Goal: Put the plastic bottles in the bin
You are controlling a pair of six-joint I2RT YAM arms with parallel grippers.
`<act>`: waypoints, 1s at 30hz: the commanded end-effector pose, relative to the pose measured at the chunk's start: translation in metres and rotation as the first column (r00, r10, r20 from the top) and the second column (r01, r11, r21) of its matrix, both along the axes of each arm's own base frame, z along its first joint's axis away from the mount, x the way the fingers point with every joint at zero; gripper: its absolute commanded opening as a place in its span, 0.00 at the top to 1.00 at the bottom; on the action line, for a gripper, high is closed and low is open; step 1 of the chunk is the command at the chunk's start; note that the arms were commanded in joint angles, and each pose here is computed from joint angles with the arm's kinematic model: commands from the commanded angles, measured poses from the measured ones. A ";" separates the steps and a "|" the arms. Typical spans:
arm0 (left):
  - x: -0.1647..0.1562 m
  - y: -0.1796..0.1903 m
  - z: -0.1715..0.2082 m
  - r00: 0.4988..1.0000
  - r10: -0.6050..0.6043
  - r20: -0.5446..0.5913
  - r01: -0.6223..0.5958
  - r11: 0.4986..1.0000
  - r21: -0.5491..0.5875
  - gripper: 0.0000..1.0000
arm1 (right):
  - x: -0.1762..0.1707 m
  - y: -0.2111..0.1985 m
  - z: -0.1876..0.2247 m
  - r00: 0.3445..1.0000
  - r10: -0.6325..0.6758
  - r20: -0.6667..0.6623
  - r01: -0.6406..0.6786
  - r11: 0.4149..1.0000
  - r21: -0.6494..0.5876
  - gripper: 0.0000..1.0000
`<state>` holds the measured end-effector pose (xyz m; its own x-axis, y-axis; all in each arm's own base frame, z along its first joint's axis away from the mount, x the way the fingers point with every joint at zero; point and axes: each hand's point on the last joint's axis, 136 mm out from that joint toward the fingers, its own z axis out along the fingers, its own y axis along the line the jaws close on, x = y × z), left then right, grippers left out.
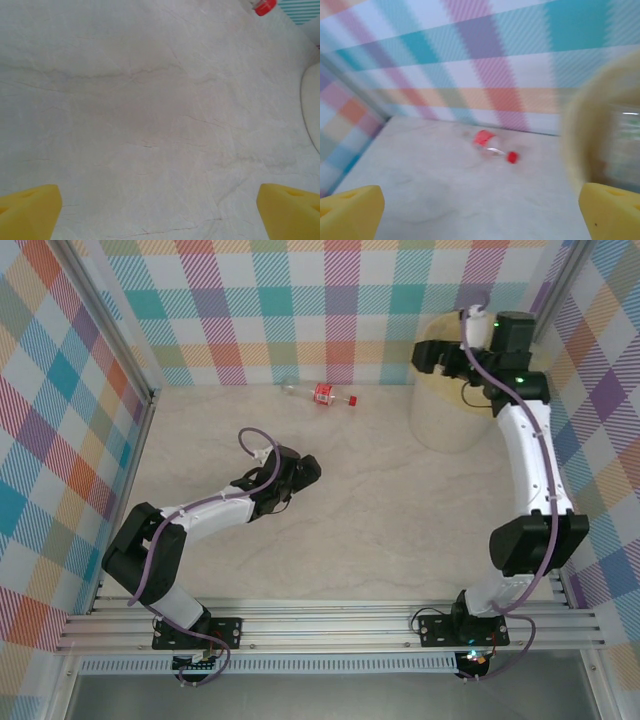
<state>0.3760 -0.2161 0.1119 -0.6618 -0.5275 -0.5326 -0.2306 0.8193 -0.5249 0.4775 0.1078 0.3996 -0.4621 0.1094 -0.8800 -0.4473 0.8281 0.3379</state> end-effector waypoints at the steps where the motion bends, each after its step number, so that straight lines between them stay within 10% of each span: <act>1: 0.003 0.017 0.009 0.997 0.076 -0.009 -0.076 0.997 0.008 0.00 | 0.007 0.054 -0.018 0.969 0.246 0.030 -0.247 0.968 0.050 0.00; 5: 0.000 0.031 0.009 0.993 0.118 -0.015 -0.118 0.993 0.022 0.00 | 0.029 0.097 -0.065 0.935 0.353 -0.015 -0.353 0.935 0.035 0.00; 16: 0.009 0.052 0.000 0.986 0.168 -0.022 -0.167 0.986 0.023 0.00 | 0.147 0.137 -0.193 0.947 0.169 -0.273 -0.124 0.977 0.174 0.00; 30: 0.121 0.050 -0.014 0.995 0.081 0.064 -0.079 0.996 -0.031 0.00 | 0.199 0.162 -0.285 0.941 0.079 -0.328 0.019 0.959 0.284 0.00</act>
<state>0.4712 -0.1633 0.0787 -0.5983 -0.6005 -0.5304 -0.3332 0.7885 -0.5169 0.6682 0.2554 0.1019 -0.7641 0.2608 -0.5901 -0.2728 0.6982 0.6618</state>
